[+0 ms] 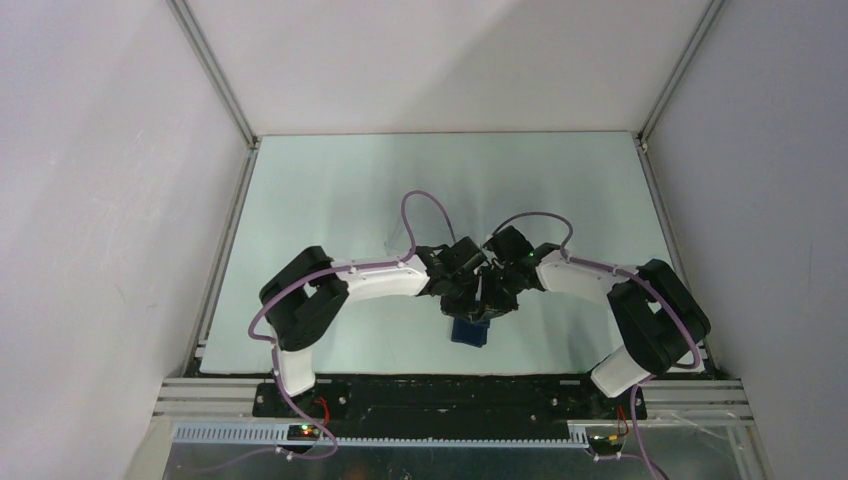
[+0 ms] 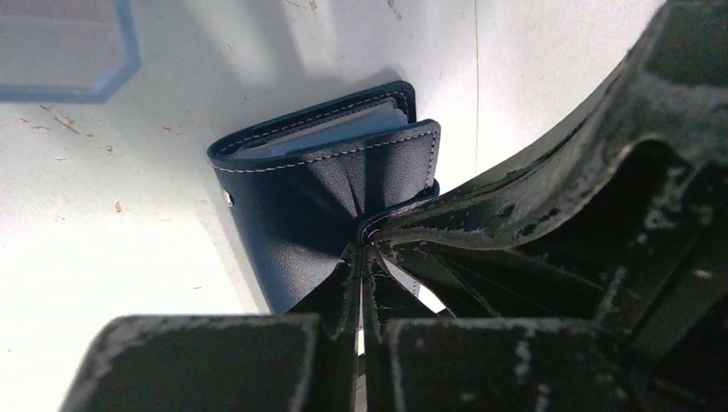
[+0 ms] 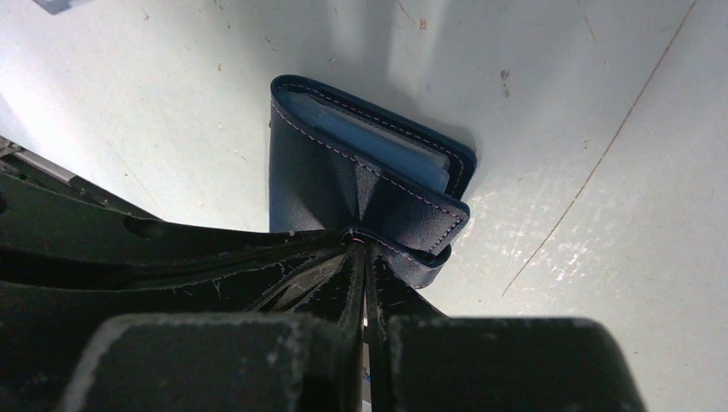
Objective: Put the credit cards into the card holder
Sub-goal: Close the card holder at the center of the board.
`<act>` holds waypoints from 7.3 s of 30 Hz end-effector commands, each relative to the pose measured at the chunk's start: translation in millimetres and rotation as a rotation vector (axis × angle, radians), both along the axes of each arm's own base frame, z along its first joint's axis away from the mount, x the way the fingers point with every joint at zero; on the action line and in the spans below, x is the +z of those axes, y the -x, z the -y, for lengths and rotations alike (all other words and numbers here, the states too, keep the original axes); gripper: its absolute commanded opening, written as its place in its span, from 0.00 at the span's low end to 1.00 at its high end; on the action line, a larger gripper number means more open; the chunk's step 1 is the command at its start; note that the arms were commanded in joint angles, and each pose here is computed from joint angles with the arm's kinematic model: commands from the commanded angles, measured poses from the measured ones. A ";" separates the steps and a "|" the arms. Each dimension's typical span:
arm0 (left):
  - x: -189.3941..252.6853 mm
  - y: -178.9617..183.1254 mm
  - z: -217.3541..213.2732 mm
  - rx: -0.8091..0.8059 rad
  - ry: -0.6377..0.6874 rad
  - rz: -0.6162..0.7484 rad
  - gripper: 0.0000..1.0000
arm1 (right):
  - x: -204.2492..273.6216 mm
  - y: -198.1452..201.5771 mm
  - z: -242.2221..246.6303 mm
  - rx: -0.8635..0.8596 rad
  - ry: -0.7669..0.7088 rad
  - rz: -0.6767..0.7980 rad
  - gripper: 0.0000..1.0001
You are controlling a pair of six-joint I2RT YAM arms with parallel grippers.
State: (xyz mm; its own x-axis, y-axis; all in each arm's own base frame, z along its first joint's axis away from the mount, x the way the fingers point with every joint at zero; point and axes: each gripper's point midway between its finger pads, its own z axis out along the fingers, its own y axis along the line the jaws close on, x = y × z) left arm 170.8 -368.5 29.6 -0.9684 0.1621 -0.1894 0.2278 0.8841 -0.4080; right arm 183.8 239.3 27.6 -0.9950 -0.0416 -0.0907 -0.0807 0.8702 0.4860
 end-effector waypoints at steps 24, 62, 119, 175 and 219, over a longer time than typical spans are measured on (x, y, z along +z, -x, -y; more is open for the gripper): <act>-55.2 31.9 -24.4 0.090 -0.126 -0.134 0.00 | -105.0 76.1 78.5 0.007 0.547 -0.181 0.00; -5.2 9.4 -29.4 0.092 -0.053 0.014 0.00 | 17.0 -3.3 -3.9 -0.019 -0.008 0.068 0.08; 15.6 6.8 -12.5 0.019 -0.046 0.097 0.00 | 31.1 3.9 -28.8 0.081 -0.075 0.113 0.08; 4.3 20.3 -2.2 -0.022 -0.051 0.048 0.00 | -24.4 8.3 -4.6 0.064 0.103 0.019 0.04; 32.2 4.9 9.6 0.094 0.342 0.005 0.40 | -37.7 -16.4 21.1 0.012 0.121 -0.016 0.10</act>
State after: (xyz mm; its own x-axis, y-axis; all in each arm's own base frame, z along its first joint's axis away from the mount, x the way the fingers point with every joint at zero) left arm 160.5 -367.6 55.5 -0.9777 0.0100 -0.2096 0.1474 0.7438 -0.6520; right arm 200.3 248.6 24.9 -0.9981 -0.0354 -0.0506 -0.0576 0.8306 0.5539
